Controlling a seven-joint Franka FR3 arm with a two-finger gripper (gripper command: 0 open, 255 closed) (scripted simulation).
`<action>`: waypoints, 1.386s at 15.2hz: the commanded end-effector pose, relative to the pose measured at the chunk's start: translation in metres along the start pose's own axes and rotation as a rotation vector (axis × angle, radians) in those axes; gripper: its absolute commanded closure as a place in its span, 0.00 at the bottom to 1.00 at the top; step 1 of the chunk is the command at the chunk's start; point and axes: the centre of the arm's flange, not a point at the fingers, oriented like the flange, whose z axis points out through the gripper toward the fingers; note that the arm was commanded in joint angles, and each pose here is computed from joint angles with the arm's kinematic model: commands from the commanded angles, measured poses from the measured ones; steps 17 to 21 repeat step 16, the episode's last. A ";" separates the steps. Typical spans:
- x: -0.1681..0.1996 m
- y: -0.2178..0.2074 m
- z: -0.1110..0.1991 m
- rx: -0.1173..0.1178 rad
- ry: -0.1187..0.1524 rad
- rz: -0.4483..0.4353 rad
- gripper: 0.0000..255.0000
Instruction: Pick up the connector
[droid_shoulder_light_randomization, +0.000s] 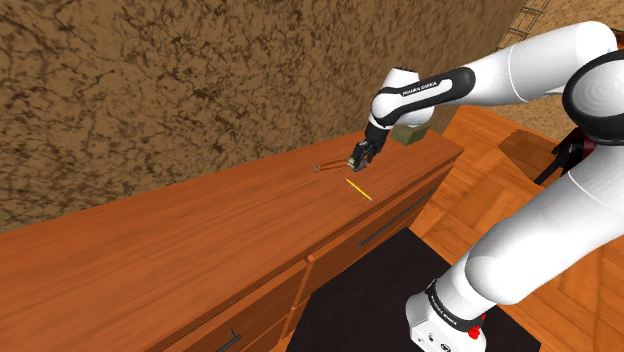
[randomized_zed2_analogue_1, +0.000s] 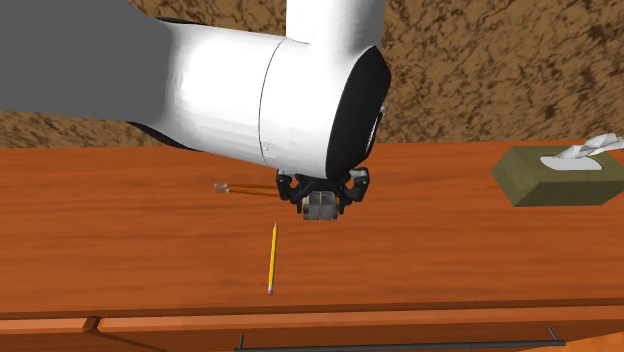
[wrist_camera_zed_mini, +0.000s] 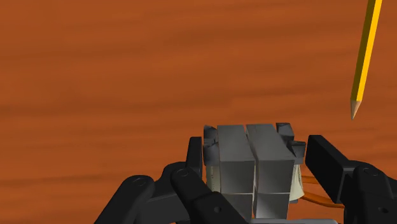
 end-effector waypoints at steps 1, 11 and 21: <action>0.000 -0.001 -0.008 0.000 -0.002 0.000 1.00; 0.001 -0.001 -0.060 0.000 -0.002 0.000 1.00; 0.001 -0.002 -0.077 0.000 -0.002 0.000 1.00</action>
